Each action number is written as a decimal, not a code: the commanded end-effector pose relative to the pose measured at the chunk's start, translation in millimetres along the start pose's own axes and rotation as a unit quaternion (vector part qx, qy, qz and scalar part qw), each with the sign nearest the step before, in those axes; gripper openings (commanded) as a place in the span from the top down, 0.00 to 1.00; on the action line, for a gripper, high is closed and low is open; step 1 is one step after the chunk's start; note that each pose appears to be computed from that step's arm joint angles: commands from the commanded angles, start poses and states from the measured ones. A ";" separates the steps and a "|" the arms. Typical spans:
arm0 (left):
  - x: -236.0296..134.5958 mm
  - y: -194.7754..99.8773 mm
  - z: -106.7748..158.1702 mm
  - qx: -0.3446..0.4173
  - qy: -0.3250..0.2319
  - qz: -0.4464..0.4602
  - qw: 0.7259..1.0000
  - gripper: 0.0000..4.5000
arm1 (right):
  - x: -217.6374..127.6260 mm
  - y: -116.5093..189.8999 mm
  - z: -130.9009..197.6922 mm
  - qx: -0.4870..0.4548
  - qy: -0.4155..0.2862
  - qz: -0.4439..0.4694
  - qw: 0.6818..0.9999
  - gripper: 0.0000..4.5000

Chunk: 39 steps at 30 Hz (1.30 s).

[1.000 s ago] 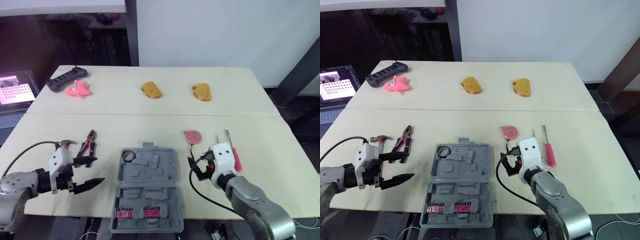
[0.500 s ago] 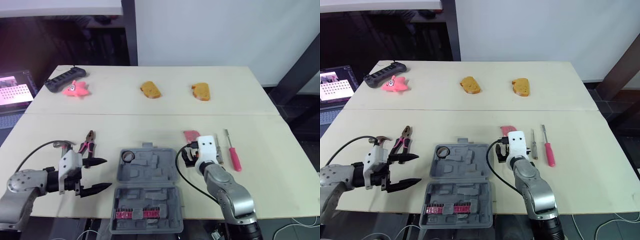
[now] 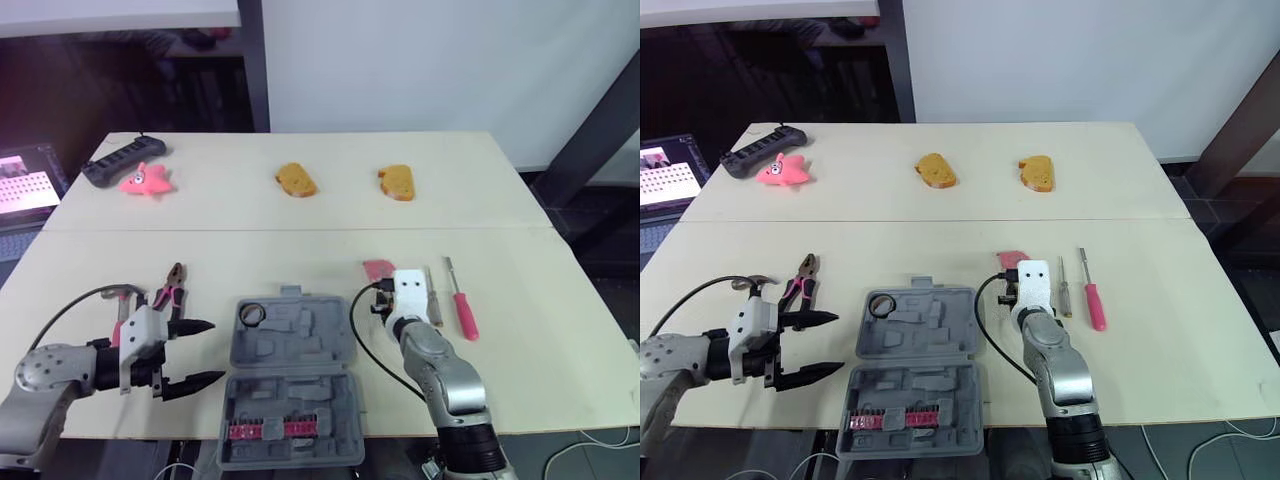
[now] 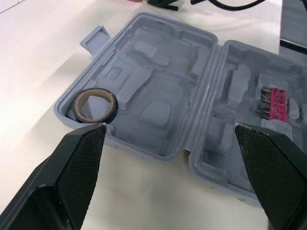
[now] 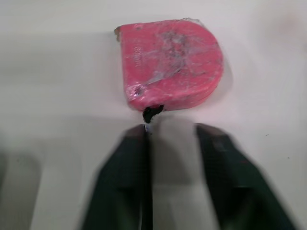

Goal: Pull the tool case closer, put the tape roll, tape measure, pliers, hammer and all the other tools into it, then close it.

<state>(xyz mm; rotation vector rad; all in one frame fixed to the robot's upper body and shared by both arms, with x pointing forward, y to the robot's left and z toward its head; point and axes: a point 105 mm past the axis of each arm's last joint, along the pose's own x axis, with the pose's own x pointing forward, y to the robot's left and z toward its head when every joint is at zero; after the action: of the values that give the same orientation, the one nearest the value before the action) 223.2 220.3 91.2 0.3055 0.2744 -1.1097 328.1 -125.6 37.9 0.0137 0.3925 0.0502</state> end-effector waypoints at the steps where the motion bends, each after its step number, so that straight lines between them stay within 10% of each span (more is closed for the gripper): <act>1: -4.4 0.7 6.8 0.016 0.001 0.009 1.000 0.00 | 3.6 9.7 -6.1 0.003 0.011 0.024 1.000 0.99; 12: -1.9 0.6 2.9 0.011 0.005 0.010 1.000 0.00 | 0.9 7.4 -4.6 -0.039 0.009 0.042 0.998 0.99; 19: 0.7 1.0 3.5 0.010 0.003 0.007 1.000 0.00 | -2.1 20.5 -5.0 -0.050 0.006 0.076 0.996 0.37; 30: 2.7 1.9 3.5 0.011 0.002 0.015 1.000 0.00 | 9.4 15.7 0.4 -0.041 0.004 0.064 0.997 0.37; 37: 1.7 1.8 1.6 0.008 0.005 0.021 1.000 0.00 | 11.0 15.3 -0.5 -0.039 0.005 0.062 0.997 0.99; 39: 1.6 2.1 1.3 0.007 0.006 0.022 1.000 0.00 | 11.4 15.1 -0.7 -0.040 0.005 0.061 0.997 0.99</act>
<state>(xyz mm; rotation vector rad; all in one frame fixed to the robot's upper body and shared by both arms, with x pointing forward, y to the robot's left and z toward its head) 225.1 219.6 86.1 0.3169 0.2917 -1.0732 339.5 -113.9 39.2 -0.0512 0.3764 0.1786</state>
